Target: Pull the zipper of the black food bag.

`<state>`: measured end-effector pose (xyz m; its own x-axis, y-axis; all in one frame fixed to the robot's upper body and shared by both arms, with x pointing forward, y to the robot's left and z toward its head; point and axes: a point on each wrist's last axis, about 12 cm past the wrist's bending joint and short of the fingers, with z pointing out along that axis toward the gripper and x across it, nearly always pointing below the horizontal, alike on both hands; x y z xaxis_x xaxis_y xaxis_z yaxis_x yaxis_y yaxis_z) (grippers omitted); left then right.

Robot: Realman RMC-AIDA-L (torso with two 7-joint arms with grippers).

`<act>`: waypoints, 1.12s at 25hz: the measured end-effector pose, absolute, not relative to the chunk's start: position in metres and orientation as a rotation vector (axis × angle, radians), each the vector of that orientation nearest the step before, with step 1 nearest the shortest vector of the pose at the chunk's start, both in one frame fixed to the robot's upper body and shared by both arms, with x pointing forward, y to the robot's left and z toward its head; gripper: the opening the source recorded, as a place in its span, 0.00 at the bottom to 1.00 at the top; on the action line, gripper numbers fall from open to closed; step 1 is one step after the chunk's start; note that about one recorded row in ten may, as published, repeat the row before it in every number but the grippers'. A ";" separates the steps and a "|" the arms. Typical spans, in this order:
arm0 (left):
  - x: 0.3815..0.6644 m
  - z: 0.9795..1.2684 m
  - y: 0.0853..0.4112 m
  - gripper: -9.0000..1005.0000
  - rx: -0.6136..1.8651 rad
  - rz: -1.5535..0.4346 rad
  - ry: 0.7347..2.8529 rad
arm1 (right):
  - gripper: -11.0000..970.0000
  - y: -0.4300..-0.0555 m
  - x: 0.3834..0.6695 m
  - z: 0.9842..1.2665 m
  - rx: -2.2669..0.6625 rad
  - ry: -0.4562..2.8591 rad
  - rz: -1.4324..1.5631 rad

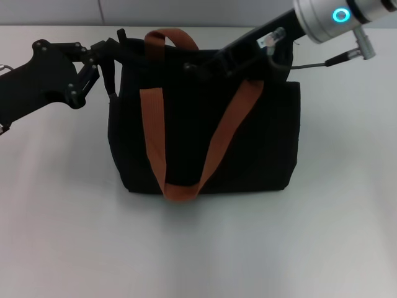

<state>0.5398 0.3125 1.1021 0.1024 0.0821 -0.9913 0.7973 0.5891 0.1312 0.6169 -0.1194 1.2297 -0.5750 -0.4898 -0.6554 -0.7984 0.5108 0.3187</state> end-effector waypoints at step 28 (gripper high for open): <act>0.537 1.100 0.315 0.09 0.810 -0.621 1.396 | 0.10 -0.184 0.598 1.242 -0.867 2.296 0.706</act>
<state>0.5371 0.3154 1.1003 0.0960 0.0833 -0.9919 0.7927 0.5963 0.1268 0.5978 -0.1839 1.2421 -0.6209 -0.4058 -0.6707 -0.7127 0.6486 0.2673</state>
